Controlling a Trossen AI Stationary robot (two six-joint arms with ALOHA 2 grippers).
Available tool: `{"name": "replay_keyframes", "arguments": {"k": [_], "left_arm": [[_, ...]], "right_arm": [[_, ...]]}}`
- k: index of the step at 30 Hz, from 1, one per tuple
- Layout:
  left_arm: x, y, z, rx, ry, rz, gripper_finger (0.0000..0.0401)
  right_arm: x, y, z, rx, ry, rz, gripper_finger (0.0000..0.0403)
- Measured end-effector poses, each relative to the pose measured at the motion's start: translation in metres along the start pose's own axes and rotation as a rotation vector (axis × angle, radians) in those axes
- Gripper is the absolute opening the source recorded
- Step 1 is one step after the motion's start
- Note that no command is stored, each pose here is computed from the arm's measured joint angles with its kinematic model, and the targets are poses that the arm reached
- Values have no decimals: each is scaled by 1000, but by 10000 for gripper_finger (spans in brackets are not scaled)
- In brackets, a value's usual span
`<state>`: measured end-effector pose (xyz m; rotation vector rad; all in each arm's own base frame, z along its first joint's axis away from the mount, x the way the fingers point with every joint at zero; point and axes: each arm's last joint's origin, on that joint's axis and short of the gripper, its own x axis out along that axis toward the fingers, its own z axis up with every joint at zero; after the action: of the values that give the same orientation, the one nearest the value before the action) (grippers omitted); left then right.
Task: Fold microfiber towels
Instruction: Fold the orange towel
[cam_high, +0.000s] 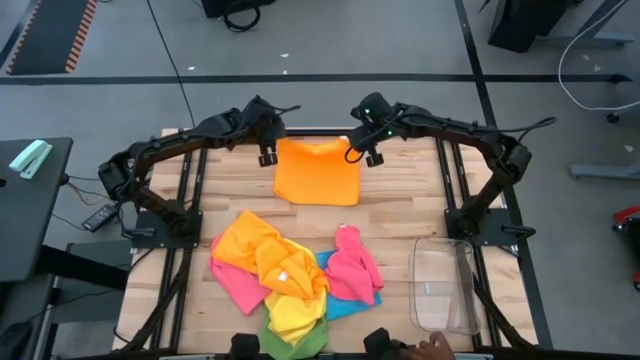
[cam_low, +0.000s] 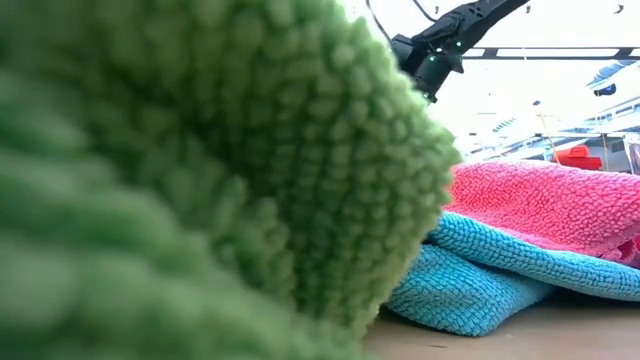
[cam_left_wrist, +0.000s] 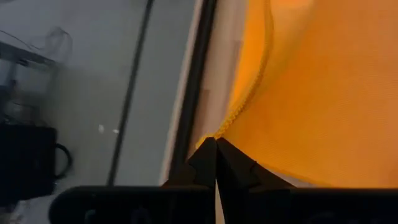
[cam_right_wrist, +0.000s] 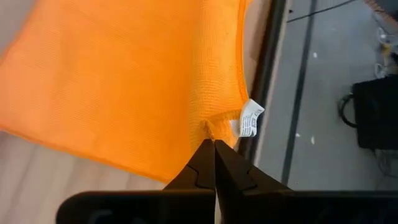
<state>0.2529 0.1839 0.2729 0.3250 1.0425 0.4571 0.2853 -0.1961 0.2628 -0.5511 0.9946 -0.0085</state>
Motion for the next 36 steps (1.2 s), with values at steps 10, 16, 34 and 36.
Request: {"name": "replay_keyframes", "arguments": {"k": [10, 16, 34, 36], "left_arm": [[-1, -21, 2, -40, 63, -80, 14], [6, -29, 5, -45, 75, -101, 6], [8, -48, 4, -35, 160, -172, 16], [9, -49, 3, -35, 158, -171, 13]], "right_arm": [[5, 29, 13, -40, 41, 137, 3], [16, 44, 5, -18, 76, 170, 3], [31, 94, 18, -53, 83, 267, 3], [34, 98, 17, -50, 81, 268, 3]]}}
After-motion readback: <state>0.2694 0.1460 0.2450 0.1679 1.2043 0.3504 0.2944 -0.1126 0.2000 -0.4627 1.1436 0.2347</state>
